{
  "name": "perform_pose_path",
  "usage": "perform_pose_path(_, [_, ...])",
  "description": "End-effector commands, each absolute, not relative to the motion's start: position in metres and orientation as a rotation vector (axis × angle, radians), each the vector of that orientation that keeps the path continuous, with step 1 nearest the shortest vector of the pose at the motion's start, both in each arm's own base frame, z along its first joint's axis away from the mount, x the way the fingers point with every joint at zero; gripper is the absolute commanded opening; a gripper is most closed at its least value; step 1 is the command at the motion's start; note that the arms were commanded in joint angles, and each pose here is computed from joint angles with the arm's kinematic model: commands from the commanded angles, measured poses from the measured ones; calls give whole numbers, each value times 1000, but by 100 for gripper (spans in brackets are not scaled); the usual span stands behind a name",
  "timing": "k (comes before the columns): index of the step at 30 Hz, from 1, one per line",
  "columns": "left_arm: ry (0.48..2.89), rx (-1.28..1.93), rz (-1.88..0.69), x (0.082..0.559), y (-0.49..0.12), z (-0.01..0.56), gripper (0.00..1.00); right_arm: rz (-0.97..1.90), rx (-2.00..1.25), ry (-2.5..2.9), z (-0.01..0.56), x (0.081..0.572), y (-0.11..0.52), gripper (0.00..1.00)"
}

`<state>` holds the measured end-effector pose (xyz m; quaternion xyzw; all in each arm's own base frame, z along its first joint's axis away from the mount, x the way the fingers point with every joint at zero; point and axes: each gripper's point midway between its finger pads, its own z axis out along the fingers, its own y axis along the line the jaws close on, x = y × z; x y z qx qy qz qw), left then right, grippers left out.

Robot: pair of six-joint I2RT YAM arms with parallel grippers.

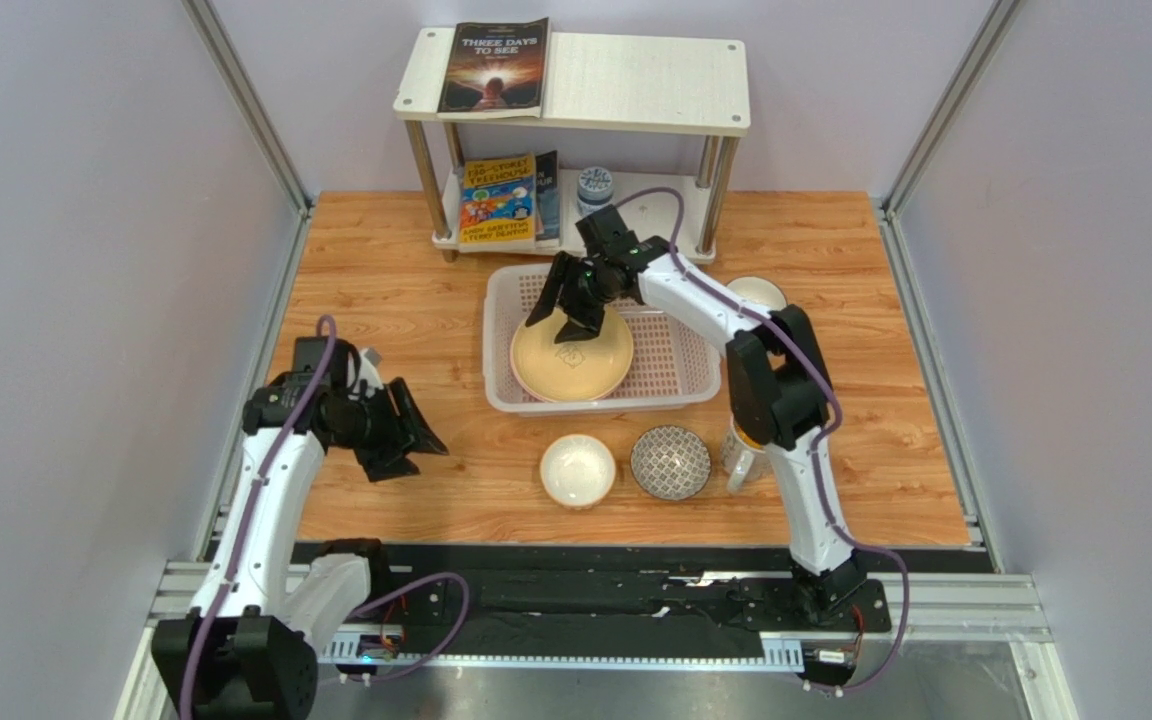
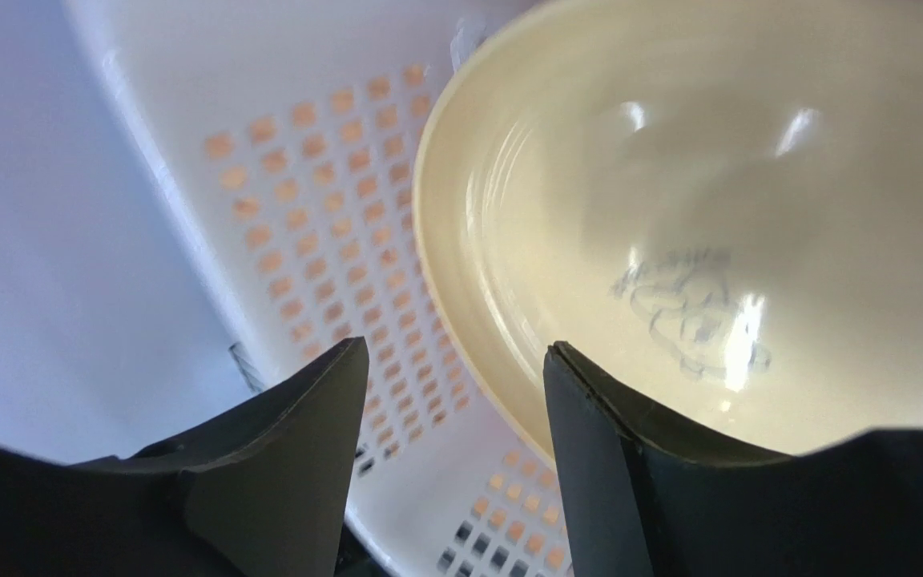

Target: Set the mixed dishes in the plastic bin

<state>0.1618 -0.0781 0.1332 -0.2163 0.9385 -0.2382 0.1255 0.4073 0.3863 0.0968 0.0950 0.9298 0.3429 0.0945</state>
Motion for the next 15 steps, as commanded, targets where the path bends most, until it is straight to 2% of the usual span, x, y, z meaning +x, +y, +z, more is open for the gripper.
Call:
perform_pose_path(1, [2738,-496,-819,164,-118,130,62,1278,147,2492,226,382,394,61])
perform_pose_path(3, [2780,-427,-862,164,-144,124,62,1341,119,2437,262,363,387,61])
perform_pose_path(9, [2853,-390,-856,167,-172,98,62,1245,106,2457,276,305,338,62])
perform_pose_path(10, [2850,-388,-852,169,-173,96,62,1244,110,2406,293,292,325,62])
perform_pose_path(11, [2826,-388,-859,176,-177,97,62,1194,141,2468,265,279,315,62])
perform_pose_path(15, [2835,-338,-871,183,-198,89,62,1070,156,2533,233,226,281,61])
